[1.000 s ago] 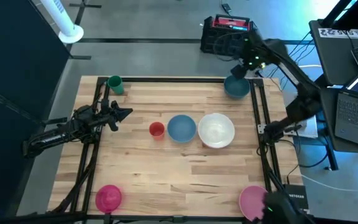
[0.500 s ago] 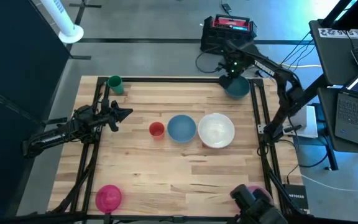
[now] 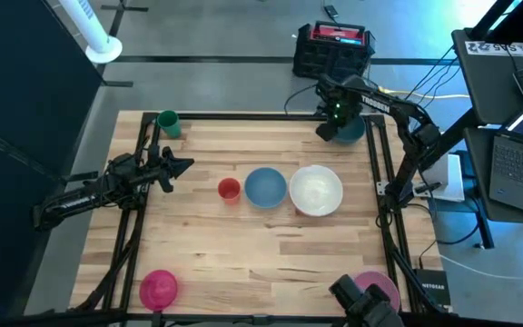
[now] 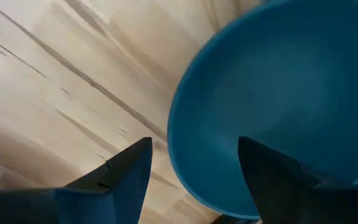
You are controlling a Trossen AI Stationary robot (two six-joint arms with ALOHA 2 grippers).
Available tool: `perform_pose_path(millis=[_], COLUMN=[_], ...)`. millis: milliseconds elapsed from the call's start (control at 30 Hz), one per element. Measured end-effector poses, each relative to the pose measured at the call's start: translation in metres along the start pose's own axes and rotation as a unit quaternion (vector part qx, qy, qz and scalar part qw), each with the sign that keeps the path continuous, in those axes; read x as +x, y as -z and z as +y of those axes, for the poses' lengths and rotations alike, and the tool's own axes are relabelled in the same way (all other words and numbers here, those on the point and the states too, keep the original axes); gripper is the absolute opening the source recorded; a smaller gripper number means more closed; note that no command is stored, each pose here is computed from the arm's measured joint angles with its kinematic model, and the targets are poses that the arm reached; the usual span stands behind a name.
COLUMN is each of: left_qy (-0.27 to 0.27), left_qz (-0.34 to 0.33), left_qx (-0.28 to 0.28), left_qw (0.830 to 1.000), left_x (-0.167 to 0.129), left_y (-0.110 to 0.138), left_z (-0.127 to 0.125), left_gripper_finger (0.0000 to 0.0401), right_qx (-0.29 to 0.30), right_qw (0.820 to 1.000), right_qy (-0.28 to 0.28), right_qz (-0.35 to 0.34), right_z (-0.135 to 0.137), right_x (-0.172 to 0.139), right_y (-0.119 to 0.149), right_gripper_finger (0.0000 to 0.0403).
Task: Nest bowls inside each other
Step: Stack the dark blue bowl on top of the white bowl
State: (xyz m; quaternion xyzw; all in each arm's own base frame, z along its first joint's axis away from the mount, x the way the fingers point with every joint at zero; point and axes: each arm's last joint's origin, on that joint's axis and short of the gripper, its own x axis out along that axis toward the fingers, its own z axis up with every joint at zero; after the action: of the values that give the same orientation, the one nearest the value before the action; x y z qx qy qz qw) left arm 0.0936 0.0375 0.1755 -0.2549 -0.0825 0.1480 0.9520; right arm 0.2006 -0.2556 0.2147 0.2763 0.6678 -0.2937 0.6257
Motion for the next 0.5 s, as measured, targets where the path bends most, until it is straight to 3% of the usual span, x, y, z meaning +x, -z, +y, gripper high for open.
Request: perform_pose_path(millis=[300,500], left_qy=[-0.009,-0.009], left_qz=[0.014,0.014], left_qx=[0.008,0.014], left_qw=[1.0,1.0], left_x=[0.0,0.0], left_y=[0.003,0.003], left_z=[0.002,0.002], left_gripper_finger=[0.0,0.0], right_qx=[0.006,-0.007], right_qw=[1.0,1.0], right_qy=[-0.008,-0.017], right_qz=[-0.001,-0.005], right_z=[0.006,0.009], right_x=[0.027,0.03], right_y=[0.005,0.006], right_gripper_finger=[0.0226,0.0126])
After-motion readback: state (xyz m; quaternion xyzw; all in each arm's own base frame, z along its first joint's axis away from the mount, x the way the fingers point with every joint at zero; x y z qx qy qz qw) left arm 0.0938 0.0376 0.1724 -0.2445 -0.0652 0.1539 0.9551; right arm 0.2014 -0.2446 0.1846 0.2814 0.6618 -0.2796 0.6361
